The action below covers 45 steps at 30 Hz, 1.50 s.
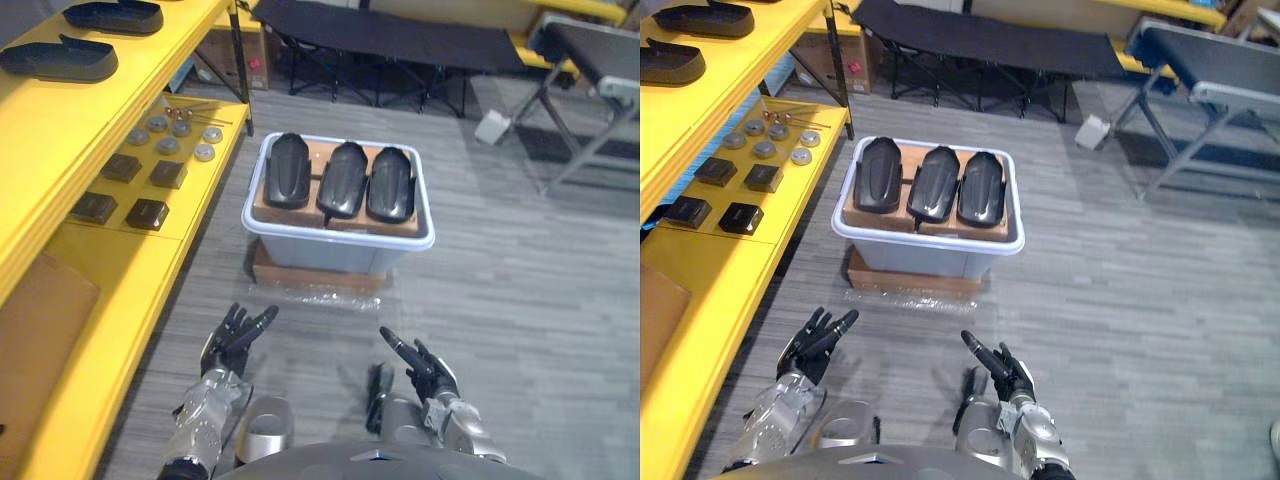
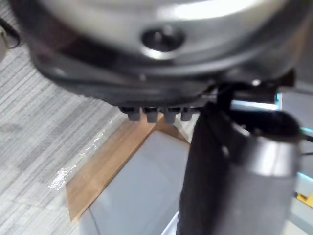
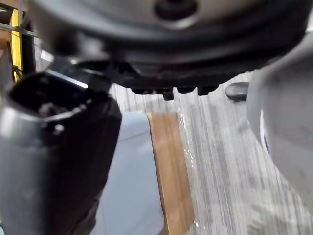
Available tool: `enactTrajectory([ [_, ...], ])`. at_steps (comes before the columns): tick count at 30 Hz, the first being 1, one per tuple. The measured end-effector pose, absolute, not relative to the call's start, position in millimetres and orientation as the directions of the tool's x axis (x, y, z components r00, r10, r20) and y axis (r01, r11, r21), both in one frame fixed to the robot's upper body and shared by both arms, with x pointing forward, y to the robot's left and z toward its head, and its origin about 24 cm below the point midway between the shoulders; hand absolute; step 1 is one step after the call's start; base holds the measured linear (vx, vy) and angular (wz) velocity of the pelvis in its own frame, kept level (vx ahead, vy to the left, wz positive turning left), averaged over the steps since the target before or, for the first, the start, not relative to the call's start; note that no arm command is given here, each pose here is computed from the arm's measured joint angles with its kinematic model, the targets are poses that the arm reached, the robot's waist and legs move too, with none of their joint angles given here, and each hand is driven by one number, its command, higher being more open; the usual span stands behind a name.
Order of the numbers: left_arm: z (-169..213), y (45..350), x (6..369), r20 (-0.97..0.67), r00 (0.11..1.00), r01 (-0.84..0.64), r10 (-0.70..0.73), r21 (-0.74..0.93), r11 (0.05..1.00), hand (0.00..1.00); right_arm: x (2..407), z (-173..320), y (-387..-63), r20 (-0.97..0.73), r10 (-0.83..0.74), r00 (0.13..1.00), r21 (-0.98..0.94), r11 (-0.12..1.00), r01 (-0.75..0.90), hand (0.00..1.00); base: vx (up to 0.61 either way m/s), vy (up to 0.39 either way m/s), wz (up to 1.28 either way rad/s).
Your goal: Walk over and take three plastic housings, then place them on the shelf
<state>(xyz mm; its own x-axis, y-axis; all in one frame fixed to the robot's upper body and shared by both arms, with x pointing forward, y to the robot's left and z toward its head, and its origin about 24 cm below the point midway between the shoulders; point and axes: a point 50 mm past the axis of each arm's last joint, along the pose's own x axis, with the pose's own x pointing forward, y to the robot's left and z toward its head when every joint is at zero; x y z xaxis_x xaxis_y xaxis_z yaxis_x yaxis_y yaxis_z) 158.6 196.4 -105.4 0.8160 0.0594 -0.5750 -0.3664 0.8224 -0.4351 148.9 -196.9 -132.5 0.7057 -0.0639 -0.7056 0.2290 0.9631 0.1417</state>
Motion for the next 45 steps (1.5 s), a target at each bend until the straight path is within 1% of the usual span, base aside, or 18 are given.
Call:
enactTrajectory([
  [1, -108.7, 194.4, 153.9, -0.592, 0.804, -0.386, 0.060, -0.442, 0.810, 1.00, 148.6, -132.4, -199.0, -0.706, -0.070, 0.704, 0.135, 0.964, 0.231, 1.00, 0.48, -0.505, 0.17],
  [2, -116.3, 187.6, 143.7, -0.630, 0.775, -0.423, 0.055, -0.452, 0.785, 1.00, 148.3, -131.7, -203.4, -0.706, -0.086, 0.703, 0.122, 0.963, 0.240, 1.00, 0.38, -0.280, 0.00],
  [4, -124.4, 169.8, 136.9, -0.666, 0.746, -0.451, 0.014, -0.489, 0.746, 1.00, 147.1, -130.5, -215.1, -0.705, -0.138, 0.695, 0.110, 0.948, 0.300, 1.00, 0.37, -0.266, 0.06],
  [9, -120.2, 160.9, 146.4, -0.633, 0.774, -0.399, -0.030, -0.524, 0.753, 1.00, 132.5, -127.6, -237.0, -0.696, -0.220, 0.683, 0.065, 0.929, 0.365, 1.00, 0.33, -0.208, 0.33],
  [11, -113.2, 154.5, 155.5, -0.591, 0.805, -0.356, -0.056, -0.555, 0.751, 1.00, 139.7, -117.7, -243.0, -0.645, -0.255, 0.720, 0.063, 0.921, 0.383, 1.00, 0.21, -0.045, 0.24],
  [12, -109.6, 152.4, 159.7, -0.569, 0.819, -0.336, -0.066, -0.571, 0.749, 1.00, 149.1, -108.3, -245.1, -0.598, -0.269, 0.755, 0.068, 0.921, 0.383, 1.00, 0.13, 0.043, 0.08],
  [16, -111.8, 149.5, 156.2, -0.590, 0.805, -0.344, -0.068, -0.557, 0.756, 1.00, 167.3, -82.7, -245.2, -0.460, -0.297, 0.837, 0.034, 0.936, 0.351, 1.00, 0.10, 0.163, -0.34],
  [19, -115.5, 168.2, 149.1, -0.648, 0.761, -0.422, 0.027, -0.463, 0.779, 1.00, 171.6, -44.3, -244.6, -0.279, -0.267, 0.922, -0.007, 0.961, 0.276, 1.00, 0.11, 0.185, -0.14],
  [20, -116.8, 173.2, 145.5, -0.661, 0.748, -0.445, 0.052, -0.442, 0.779, 1.00, 171.3, -36.7, -245.3, -0.247, -0.266, 0.932, -0.010, 0.962, 0.272, 1.00, 0.13, 0.119, 0.04],
  [21, -118.5, 185.3, 139.1, -0.681, 0.724, -0.485, 0.113, -0.384, 0.786, 1.00, 172.1, -22.4, -246.3, -0.185, -0.263, 0.947, -0.015, 0.964, 0.265, 1.00, 0.11, 0.080, 0.04],
  [24, -120.0, 216.4, 123.0, -0.709, 0.659, -0.587, 0.251, -0.277, 0.761, 1.00, 172.1, -2.3, -256.7, -0.100, -0.298, 0.949, -0.029, 0.954, 0.297, 1.00, 0.13, 0.067, 0.03],
  [28, -122.8, 250.5, 98.6, -0.719, 0.585, -0.609, 0.376, -0.082, 0.789, 1.00, 182.3, 11.7, -280.8, -0.067, -0.405, 0.912, -0.103, 0.912, 0.397, 1.00, 0.05, 0.004, 0.02],
  [30, -124.5, 254.3, 89.5, -0.726, 0.567, -0.607, 0.390, -0.048, 0.793, 1.00, 192.5, 12.9, -290.7, -0.081, -0.430, 0.899, -0.126, 0.899, 0.419, 1.00, -0.05, 0.005, -0.04],
  [32, -125.1, 252.2, 87.9, -0.726, 0.582, -0.593, 0.366, -0.070, 0.802, 1.00, 206.9, 12.9, -302.5, -0.109, -0.462, 0.880, -0.149, 0.883, 0.445, 1.00, -0.12, 0.013, 0.12],
  [34, -122.5, 248.7, 95.5, -0.700, 0.633, -0.558, 0.329, -0.118, 0.821, 1.00, 238.2, 21.6, -317.8, -0.126, -0.514, 0.849, -0.073, 0.858, 0.508, 1.00, -0.17, 0.018, 0.16],
  [38, -115.9, 242.3, 115.9, -0.656, 0.697, -0.512, 0.290, -0.172, 0.841, 1.00, 271.9, 46.9, -340.9, -0.118, -0.563, 0.818, 0.005, 0.823, 0.568, 1.00, -0.15, 0.016, 0.24],
  [41, -108.7, 237.4, 126.4, -0.611, 0.749, -0.461, 0.256, -0.202, 0.864, 1.00, 296.8, 77.7, -353.1, -0.072, -0.573, 0.816, 0.062, 0.814, 0.577, 1.00, -0.08, 0.019, 0.25],
  [45, -109.4, 225.4, 130.3, -0.604, 0.771, -0.407, 0.203, -0.222, 0.886, 1.00, 319.4, 107.5, -362.7, -0.063, -0.565, 0.823, 0.032, 0.823, 0.567, 1.00, 0.00, 0.017, 0.26],
])
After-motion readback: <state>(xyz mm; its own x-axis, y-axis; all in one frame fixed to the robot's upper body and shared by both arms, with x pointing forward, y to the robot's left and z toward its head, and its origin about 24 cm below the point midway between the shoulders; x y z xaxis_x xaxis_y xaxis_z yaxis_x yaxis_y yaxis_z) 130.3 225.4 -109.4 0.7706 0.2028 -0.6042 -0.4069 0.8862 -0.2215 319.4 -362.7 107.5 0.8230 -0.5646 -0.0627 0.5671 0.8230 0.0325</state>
